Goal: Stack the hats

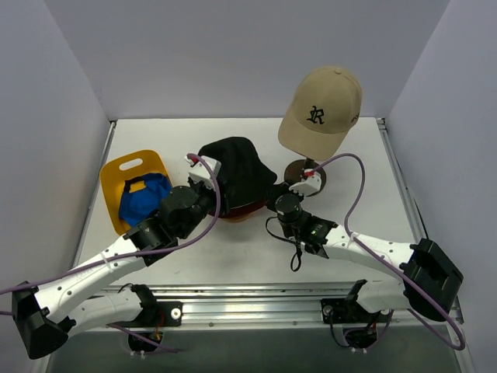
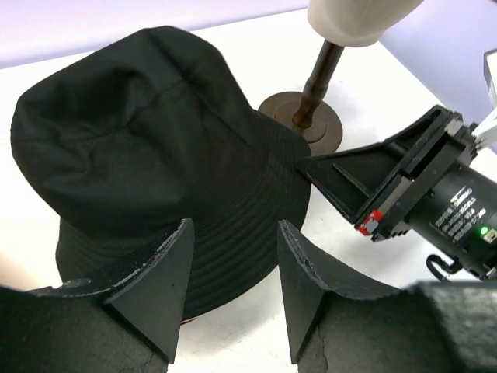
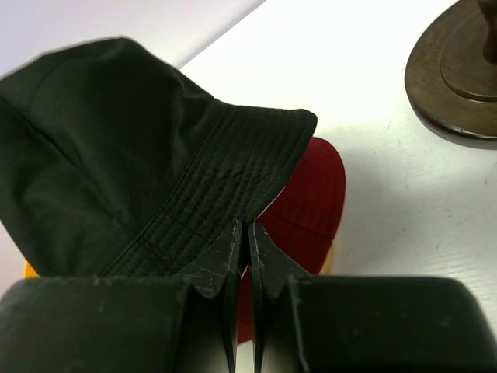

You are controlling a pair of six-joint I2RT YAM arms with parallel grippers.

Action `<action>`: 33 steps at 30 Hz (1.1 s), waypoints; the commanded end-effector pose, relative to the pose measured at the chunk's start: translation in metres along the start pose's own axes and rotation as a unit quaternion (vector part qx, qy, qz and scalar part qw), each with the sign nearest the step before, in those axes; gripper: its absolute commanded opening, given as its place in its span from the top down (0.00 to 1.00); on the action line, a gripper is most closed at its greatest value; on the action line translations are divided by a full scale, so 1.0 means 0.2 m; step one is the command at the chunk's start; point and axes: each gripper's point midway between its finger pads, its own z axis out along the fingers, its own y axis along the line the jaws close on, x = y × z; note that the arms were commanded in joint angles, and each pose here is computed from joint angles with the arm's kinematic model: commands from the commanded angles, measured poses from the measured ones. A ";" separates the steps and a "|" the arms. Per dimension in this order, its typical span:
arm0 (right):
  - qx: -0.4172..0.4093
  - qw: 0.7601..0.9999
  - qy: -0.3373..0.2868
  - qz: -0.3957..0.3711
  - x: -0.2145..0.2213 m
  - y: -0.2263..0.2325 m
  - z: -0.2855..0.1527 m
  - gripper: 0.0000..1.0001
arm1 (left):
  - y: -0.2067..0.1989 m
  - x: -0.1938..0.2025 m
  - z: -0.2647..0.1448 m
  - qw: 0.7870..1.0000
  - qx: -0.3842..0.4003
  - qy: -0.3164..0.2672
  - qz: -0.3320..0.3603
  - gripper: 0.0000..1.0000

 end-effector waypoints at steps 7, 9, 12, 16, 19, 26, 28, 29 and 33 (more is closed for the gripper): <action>-0.019 0.999 -0.001 -0.040 0.06 -0.05 -0.02 1.00 | 0.00 0.07 0.03 0.999 -0.010 -0.004 -0.052 0.44; -0.018 0.999 0.003 -0.051 0.07 -0.06 -0.02 1.00 | 0.00 0.08 0.02 0.998 -0.011 -0.003 -0.055 0.44; -0.022 0.998 0.006 -0.063 0.10 -0.07 -0.02 1.00 | 0.03 0.14 0.00 0.997 -0.019 0.004 -0.075 0.44; -0.027 0.996 0.012 -0.080 0.14 -0.09 -0.02 1.00 | 0.06 0.26 -0.02 0.995 -0.024 0.009 -0.097 0.44; -0.030 0.995 0.021 -0.097 0.18 -0.11 -0.01 1.00 | 0.09 0.33 -0.03 0.994 -0.039 0.018 -0.103 0.43; -0.028 0.993 0.029 -0.115 0.24 -0.17 0.00 1.00 | 0.14 0.46 -0.03 0.990 -0.062 0.037 -0.119 0.41; -0.027 0.992 0.028 -0.121 0.24 -0.18 0.00 1.00 | 0.16 0.49 -0.03 0.989 -0.072 0.040 -0.123 0.39; -0.027 0.992 0.029 -0.123 0.25 -0.18 0.01 1.00 | 0.17 0.51 -0.03 0.988 -0.078 0.041 -0.129 0.39; -0.025 0.991 0.030 -0.128 0.25 -0.19 0.01 1.00 | 0.20 0.52 -0.05 0.983 -0.094 0.036 -0.153 0.33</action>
